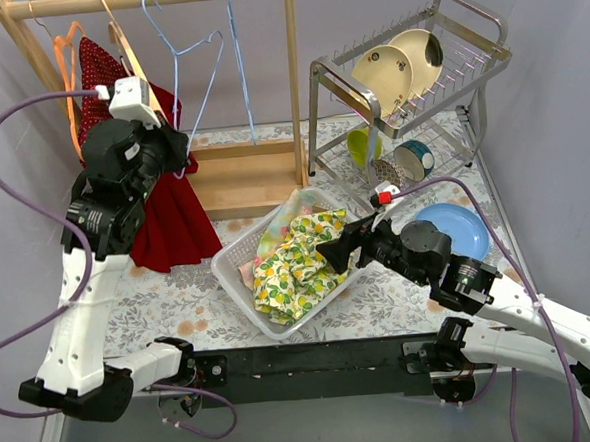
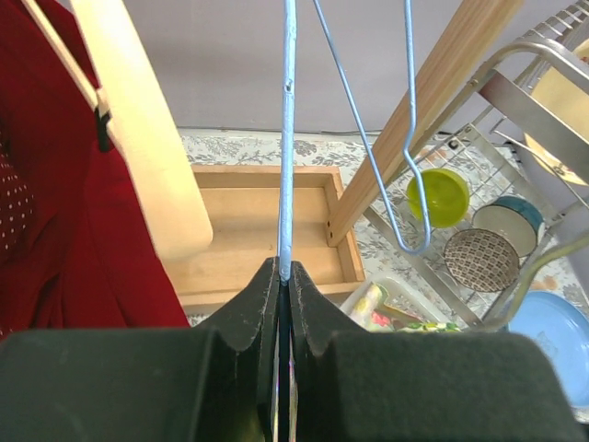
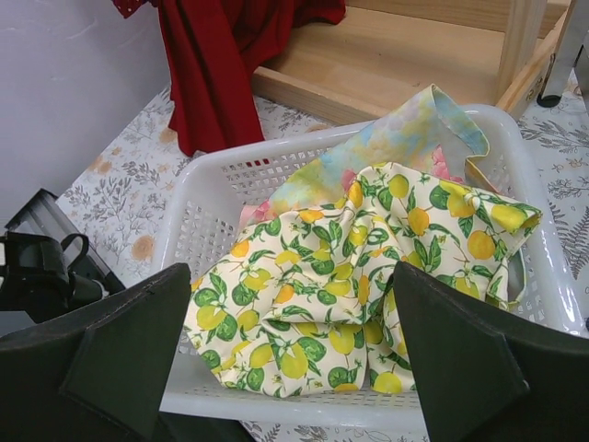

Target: Remove the skirt from the hanger

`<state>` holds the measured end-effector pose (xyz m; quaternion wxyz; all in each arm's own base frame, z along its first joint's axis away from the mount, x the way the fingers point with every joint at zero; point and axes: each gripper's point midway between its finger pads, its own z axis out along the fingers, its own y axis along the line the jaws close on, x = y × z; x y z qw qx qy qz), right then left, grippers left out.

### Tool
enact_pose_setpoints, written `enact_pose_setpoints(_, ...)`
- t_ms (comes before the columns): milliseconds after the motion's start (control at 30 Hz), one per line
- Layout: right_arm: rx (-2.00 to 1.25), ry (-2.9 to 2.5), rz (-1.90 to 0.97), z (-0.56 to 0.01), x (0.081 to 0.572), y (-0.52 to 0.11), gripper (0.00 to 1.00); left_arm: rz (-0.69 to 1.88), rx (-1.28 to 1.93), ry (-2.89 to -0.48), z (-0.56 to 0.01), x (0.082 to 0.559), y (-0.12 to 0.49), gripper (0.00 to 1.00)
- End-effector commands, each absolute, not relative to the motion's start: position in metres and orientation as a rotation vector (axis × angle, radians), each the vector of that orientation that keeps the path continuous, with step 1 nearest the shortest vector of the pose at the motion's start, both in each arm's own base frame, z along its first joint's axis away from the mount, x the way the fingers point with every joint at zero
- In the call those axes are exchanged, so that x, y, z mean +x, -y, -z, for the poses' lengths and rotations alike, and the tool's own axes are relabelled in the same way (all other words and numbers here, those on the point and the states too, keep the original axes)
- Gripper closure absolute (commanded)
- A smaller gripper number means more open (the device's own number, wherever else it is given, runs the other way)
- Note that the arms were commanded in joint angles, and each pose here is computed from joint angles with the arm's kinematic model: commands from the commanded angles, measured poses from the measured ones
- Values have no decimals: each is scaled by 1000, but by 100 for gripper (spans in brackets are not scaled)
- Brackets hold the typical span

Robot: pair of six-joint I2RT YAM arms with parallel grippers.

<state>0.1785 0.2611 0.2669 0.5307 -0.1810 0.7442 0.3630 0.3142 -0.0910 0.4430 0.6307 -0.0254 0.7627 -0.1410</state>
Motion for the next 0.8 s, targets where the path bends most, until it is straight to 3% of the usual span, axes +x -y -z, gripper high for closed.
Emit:
enact_pose_setpoints(0, -406, -1728, -885, -283, 178, -255, 2, 279, -61, -1616, -485, 334, 86, 100)
enact_pose_setpoints(267, -422, -1702, -883, -292, 175, -251, 2, 150, -69, -1600, -488, 378, 81, 100)
enact_pose_setpoints(767, -430, -1681, -901, -293, 170, -247, 2, 252, 31, -1643, -462, 410, 116, 100)
